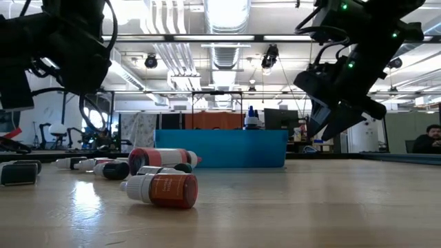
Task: Pick & Place food coloring
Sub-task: Put the large purple food coloring bottle into the bin
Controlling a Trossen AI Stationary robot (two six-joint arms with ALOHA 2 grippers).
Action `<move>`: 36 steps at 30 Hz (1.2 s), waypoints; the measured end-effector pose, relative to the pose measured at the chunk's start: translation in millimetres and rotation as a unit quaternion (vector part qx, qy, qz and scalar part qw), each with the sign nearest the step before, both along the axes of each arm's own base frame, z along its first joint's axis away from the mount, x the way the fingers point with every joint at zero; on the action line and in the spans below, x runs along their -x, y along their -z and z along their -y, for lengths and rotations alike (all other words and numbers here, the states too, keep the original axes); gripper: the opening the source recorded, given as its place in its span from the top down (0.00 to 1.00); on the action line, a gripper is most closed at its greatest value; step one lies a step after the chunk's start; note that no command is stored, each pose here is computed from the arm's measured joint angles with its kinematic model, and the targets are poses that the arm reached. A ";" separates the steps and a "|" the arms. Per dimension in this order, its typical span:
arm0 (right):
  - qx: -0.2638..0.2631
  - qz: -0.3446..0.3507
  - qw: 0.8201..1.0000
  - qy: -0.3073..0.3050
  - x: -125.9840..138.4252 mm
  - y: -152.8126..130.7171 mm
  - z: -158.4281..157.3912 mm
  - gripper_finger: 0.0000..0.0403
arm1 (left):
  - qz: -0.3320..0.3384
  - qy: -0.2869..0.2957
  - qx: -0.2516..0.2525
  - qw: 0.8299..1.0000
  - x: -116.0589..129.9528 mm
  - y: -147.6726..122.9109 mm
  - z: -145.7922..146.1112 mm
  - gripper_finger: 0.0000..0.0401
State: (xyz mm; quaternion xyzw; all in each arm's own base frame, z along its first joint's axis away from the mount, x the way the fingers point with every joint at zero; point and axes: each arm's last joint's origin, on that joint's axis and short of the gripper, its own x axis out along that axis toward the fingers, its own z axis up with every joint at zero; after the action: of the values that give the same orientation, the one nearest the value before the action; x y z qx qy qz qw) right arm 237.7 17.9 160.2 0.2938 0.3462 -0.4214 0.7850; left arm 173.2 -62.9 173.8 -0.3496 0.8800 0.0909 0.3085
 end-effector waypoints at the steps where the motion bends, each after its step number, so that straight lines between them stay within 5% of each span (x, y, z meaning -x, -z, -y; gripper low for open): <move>1: 0.001 0.000 1.000 0.000 0.1 0.2 0.1 0.55 | 0.000 0.000 0.000 1.000 -0.1 -0.1 0.0 0.72; 24: 0.010 -0.009 1.000 0.004 4.6 5.8 1.1 0.55 | 0.041 0.027 -0.020 0.999 -10.8 -10.3 0.8 0.72; 36: 0.010 -0.013 1.000 0.003 6.2 7.7 1.2 0.55 | 0.025 0.015 -0.016 0.999 -10.3 -13.6 1.4 0.51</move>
State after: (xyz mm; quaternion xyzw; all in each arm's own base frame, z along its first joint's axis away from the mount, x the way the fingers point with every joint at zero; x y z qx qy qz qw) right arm 231.5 16.7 152.5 0.2814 0.3511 -0.4307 0.7823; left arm 183.6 -64.3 187.4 -0.3336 0.8755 0.0915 0.3373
